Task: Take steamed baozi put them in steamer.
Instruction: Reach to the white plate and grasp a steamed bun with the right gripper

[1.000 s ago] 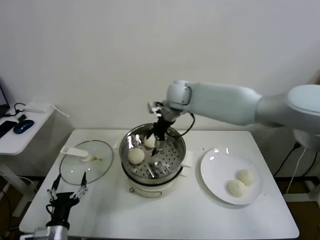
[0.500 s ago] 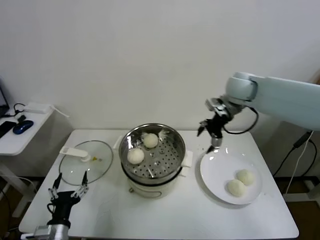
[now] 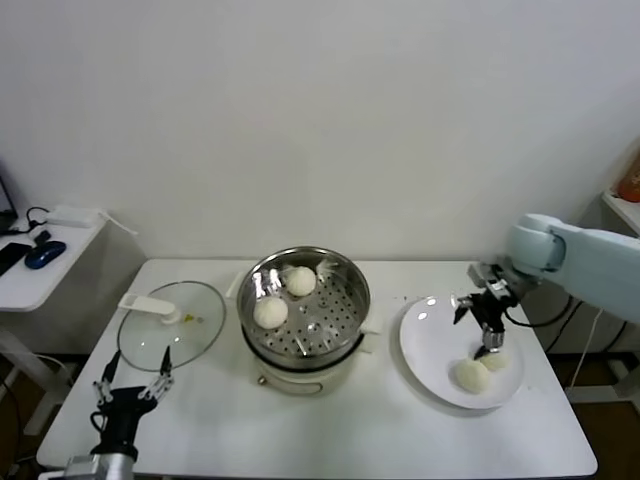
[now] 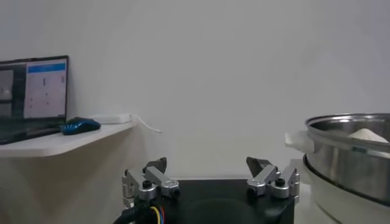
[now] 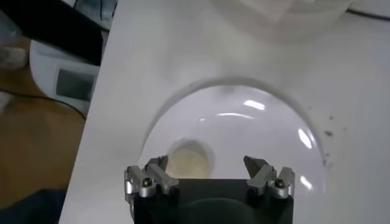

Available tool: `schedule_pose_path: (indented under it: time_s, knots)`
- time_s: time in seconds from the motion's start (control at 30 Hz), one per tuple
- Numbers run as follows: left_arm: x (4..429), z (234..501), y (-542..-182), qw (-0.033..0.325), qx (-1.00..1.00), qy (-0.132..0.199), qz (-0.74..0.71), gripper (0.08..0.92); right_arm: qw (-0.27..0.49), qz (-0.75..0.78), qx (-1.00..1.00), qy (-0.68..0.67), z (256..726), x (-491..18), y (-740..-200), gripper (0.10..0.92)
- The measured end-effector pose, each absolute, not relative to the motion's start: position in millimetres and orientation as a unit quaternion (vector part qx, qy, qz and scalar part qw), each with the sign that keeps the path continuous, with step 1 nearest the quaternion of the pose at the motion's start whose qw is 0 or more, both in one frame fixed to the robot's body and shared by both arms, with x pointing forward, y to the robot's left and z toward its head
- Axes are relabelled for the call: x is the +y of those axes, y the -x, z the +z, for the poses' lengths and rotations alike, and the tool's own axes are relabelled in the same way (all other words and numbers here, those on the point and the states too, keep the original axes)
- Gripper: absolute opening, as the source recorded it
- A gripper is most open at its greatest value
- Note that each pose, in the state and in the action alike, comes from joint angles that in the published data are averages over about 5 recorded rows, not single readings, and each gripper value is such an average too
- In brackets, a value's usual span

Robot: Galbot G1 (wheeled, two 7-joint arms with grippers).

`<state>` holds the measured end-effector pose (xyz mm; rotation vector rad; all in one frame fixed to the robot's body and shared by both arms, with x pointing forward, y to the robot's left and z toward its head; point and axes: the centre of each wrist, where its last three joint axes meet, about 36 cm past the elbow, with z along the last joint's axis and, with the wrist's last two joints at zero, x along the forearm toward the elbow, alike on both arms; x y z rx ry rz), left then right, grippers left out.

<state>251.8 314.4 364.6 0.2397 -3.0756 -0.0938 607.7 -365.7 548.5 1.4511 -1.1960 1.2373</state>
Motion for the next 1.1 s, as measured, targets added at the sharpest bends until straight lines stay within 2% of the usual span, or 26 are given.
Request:
schedule_pose_path:
  time_s: [0.63,1.1]
  knots:
    - [315.6,363.1,-250.0,0.030,-0.996,-0.080,-0.028,0.823,0.451,0.510,-0.459,-0.571,478.2,-378.3,-598.1,0.823]
    - [317.8,360.7,-248.6,0.036,-0.996,-0.081,-0.022,0.823,0.452,0.514,-0.454,-0.571,455.4,-372.9,-597.1,0.823]
